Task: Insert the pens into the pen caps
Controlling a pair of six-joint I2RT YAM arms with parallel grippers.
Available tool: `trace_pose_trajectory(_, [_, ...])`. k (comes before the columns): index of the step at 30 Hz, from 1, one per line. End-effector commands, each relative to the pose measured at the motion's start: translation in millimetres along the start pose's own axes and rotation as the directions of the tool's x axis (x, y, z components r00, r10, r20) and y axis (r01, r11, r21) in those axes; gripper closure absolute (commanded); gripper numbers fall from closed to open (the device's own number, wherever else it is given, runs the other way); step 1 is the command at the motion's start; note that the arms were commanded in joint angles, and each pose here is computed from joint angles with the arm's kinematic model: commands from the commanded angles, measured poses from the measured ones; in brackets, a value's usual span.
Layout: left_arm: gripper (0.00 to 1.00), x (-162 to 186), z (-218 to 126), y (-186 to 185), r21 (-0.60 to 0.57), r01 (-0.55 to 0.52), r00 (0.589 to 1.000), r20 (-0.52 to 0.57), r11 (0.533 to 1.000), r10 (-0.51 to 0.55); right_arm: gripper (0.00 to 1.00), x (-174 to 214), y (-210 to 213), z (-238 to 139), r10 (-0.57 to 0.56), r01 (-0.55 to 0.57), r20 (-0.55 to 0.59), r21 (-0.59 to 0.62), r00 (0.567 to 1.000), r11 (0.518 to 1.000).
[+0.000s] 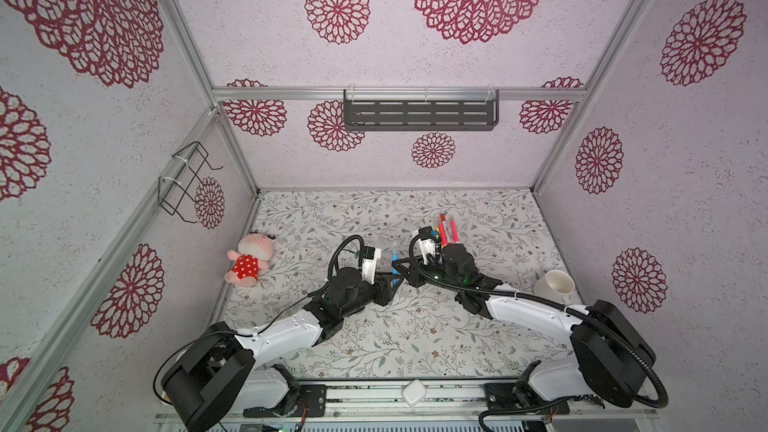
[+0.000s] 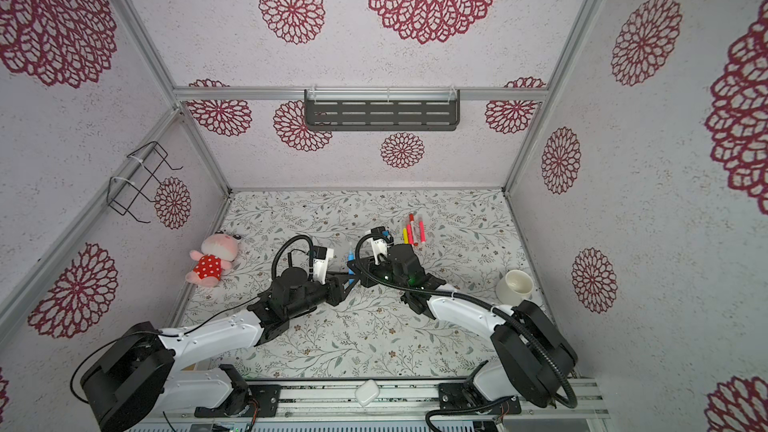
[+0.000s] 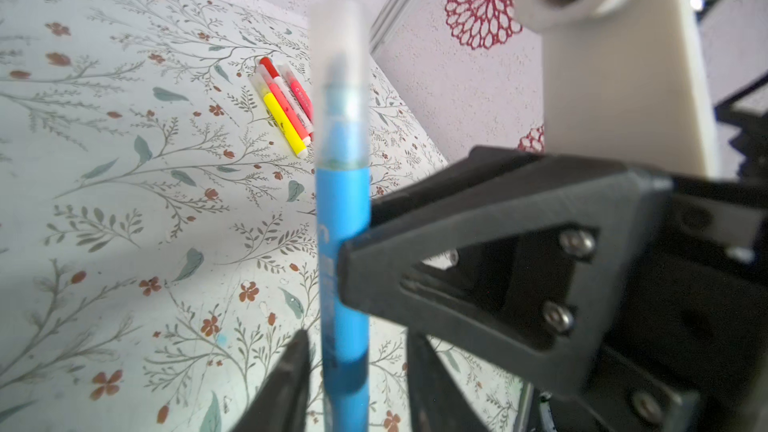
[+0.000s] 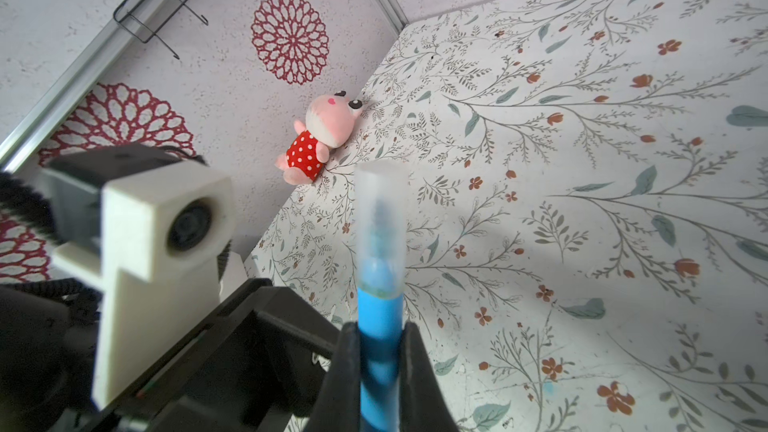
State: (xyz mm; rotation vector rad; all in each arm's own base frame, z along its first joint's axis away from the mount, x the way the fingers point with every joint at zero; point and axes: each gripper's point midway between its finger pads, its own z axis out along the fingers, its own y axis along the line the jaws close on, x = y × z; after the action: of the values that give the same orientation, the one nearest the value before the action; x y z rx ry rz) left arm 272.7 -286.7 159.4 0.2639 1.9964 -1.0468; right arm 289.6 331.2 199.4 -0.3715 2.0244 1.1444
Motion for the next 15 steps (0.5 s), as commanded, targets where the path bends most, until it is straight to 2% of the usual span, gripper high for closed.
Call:
trace_pose_trajectory(1, [0.5,-7.4,-3.2,-3.7,-0.011,-0.017,1.0,0.014,1.0,0.017,0.95,-32.4,-11.0,-6.3,-0.043,0.037,0.058,0.09,0.997,0.995])
trace_pose_trajectory(4, [0.48,-6.8,-7.7,1.0,-0.04,-0.018,1.0,0.016,0.999,0.019,0.95,-41.6,-40.6,-7.9,-0.043,0.036,0.024,0.223,0.999,0.974])
trace_pose_trajectory(8, [0.48,-7.8,-17.2,7.0,-0.081,-0.025,0.999,0.029,0.996,0.028,0.94,-50.2,-95.5,-7.3,-0.016,0.038,-0.057,0.408,0.998,0.912])
trace_pose_trajectory(15, [0.47,-14.3,-33.1,13.6,-0.137,-0.042,0.997,0.061,0.99,0.051,0.93,-69.0,-175.3,15.4,0.05,0.072,-0.197,0.57,0.979,0.819])
